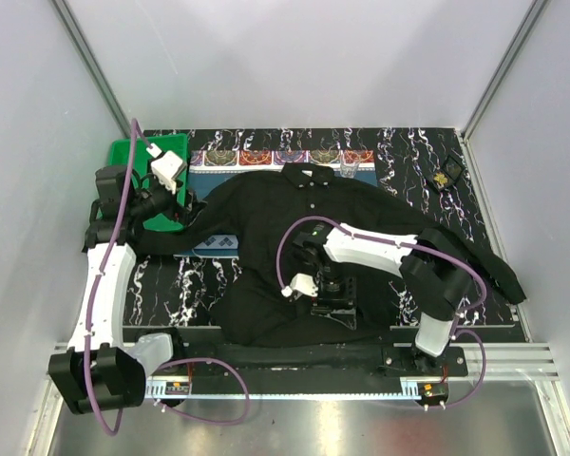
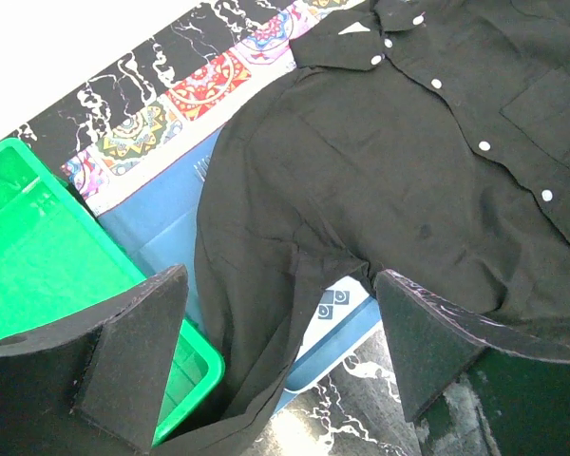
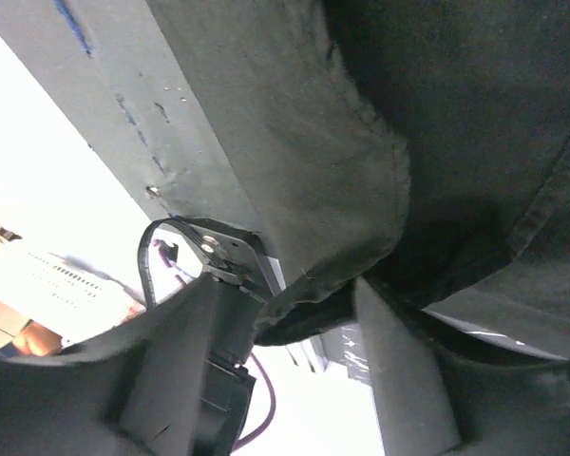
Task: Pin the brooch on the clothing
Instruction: Flatten out the clothes at the center of the board.
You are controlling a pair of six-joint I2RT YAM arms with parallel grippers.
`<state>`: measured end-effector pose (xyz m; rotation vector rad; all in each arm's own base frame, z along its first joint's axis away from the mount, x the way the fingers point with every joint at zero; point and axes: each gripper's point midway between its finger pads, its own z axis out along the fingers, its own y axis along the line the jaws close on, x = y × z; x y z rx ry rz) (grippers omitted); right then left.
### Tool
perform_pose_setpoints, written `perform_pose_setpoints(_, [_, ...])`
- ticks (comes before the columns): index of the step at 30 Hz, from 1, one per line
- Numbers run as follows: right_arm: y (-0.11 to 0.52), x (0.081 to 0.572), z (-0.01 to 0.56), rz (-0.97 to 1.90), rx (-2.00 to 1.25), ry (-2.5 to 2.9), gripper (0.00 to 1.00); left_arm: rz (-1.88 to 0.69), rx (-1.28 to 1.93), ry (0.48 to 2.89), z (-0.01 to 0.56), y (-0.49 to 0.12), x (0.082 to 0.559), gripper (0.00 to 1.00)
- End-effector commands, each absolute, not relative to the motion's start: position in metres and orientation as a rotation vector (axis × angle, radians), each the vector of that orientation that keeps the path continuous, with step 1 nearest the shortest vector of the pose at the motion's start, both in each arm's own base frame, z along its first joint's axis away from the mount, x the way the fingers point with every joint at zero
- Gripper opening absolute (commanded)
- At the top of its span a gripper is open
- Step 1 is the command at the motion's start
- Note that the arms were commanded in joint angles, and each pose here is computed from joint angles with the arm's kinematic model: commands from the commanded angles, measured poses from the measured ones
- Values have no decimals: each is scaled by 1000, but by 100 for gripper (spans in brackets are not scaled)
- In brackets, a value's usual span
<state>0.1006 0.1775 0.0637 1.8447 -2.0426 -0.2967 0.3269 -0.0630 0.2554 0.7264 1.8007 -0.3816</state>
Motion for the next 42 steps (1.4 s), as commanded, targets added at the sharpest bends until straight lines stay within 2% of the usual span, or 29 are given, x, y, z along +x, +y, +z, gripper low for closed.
perform_pose_setpoints(1, [177, 108, 66, -214, 1806, -2093, 56, -371, 738, 1704, 281, -66, 328, 86])
perform_pose_setpoints(3, [172, 103, 68, -222, 1821, -2059, 32, -372, 742, 1711, 278, -66, 328, 86])
perform_pose_setpoints(4, [170, 99, 70, -255, 1860, -2004, 6, -370, 745, 1711, 278, -65, 329, 86])
perform_pose_setpoints(5, [167, 96, 75, -268, 1891, -1981, 0, -371, 744, 1717, 276, -65, 330, 86])
perform_pose_setpoints(15, [145, 49, 107, -443, 2317, -1583, 0, -362, 751, 1734, 267, -60, 338, 86])
perform_pose_setpoints(19, [128, 28, 101, -302, 2556, -1325, 0, -352, 763, 1742, 263, -59, 342, 86])
perform_pose_setpoints(24, [124, -2, 94, -263, 2717, -1088, 2, -327, 788, 1755, 256, -55, 347, 86])
perform_pose_setpoints(25, [125, -7, 94, -285, 2699, -1085, 10, -323, 795, 1755, 255, -54, 347, 86])
perform_pose_setpoints(27, [131, -8, 92, -276, 2692, -1112, 43, -314, 811, 1760, 252, -53, 347, 86])
perform_pose_setpoints(28, [133, -3, 91, -245, 2704, -1123, 73, -314, 815, 1764, 251, -53, 347, 86])
perform_pose_setpoints(29, [143, 1, 92, -240, 2749, -1139, 77, -314, 821, 1764, 250, -53, 346, 86])
perform_pose_setpoints(31, [157, 15, 97, -170, 2838, -1205, 78, -315, 831, 1770, 247, -53, 345, 86])
perform_pose_setpoints(34, [191, 27, 125, -297, 2933, -1446, 79, -337, 838, 1776, 244, -56, 342, 86])
perform_pose_setpoints(35, [213, 35, 144, -397, 2977, -1573, 84, -345, 840, 1777, 242, -57, 341, 86])
perform_pose_setpoints(38, [237, 86, 176, -621, 2762, -2066, 85, -352, 833, 1775, 243, -57, 343, 86])
perform_pose_setpoints(42, [232, 146, 162, -679, 2362, -2365, 72, -365, 776, 1783, 250, -55, 351, 86])
